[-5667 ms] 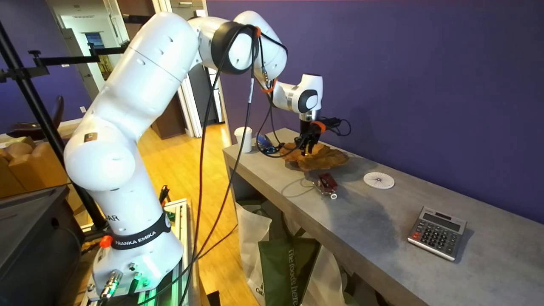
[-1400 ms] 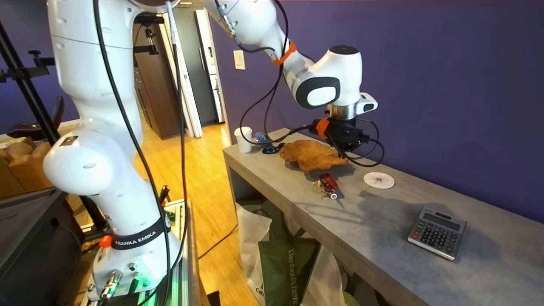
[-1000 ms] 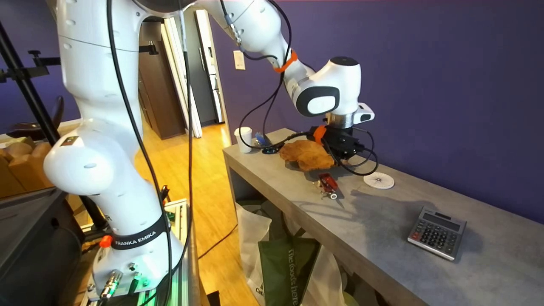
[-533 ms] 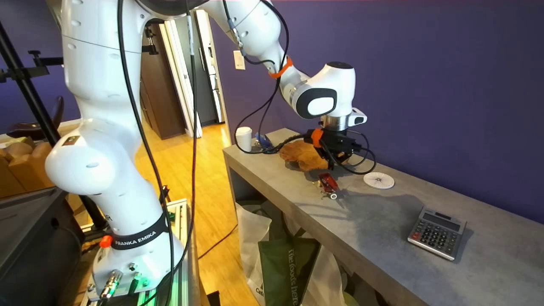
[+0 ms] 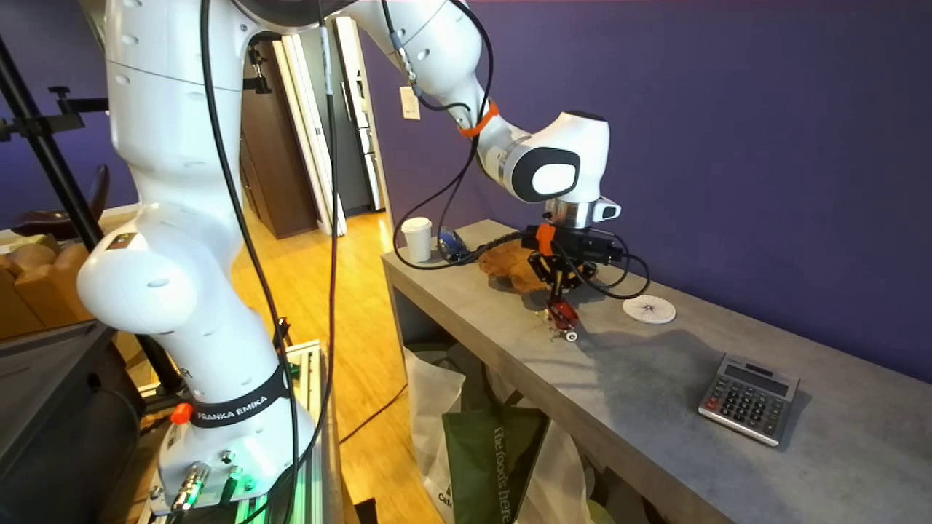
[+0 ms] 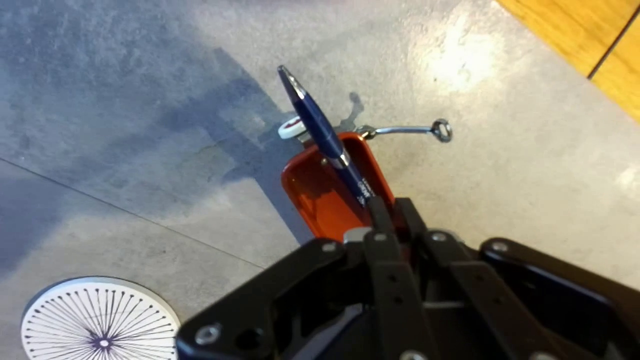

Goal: Move the small, white object to the red toy

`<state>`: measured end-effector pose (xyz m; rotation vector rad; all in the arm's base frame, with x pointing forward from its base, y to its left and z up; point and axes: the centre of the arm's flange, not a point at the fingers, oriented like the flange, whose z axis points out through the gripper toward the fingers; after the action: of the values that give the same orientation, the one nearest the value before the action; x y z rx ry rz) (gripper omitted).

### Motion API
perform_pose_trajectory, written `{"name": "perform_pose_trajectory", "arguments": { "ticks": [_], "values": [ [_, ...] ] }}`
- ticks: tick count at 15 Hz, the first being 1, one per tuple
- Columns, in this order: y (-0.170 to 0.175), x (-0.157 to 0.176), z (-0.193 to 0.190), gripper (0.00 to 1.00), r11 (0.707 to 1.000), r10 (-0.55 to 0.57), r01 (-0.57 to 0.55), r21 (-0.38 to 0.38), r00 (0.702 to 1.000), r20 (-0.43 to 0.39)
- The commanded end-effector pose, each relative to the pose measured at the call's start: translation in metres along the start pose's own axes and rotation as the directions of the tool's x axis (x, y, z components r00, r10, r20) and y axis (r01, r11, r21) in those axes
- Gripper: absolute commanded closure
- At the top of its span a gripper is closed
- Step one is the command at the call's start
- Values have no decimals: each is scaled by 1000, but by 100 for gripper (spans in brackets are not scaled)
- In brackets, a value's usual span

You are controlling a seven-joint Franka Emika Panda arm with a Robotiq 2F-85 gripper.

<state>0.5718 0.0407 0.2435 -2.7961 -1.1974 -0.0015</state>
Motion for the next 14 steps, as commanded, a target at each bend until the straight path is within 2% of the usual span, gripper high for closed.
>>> {"name": "perform_pose_trajectory", "arguments": {
  "ticks": [1, 6, 14],
  "values": [
    [8, 4, -6, 98, 999, -43, 44, -13, 998, 53],
    [14, 19, 3, 98, 997, -67, 71, -34, 992, 104],
    [12, 43, 23, 98, 992, -117, 121, -24, 983, 145]
  ]
}}
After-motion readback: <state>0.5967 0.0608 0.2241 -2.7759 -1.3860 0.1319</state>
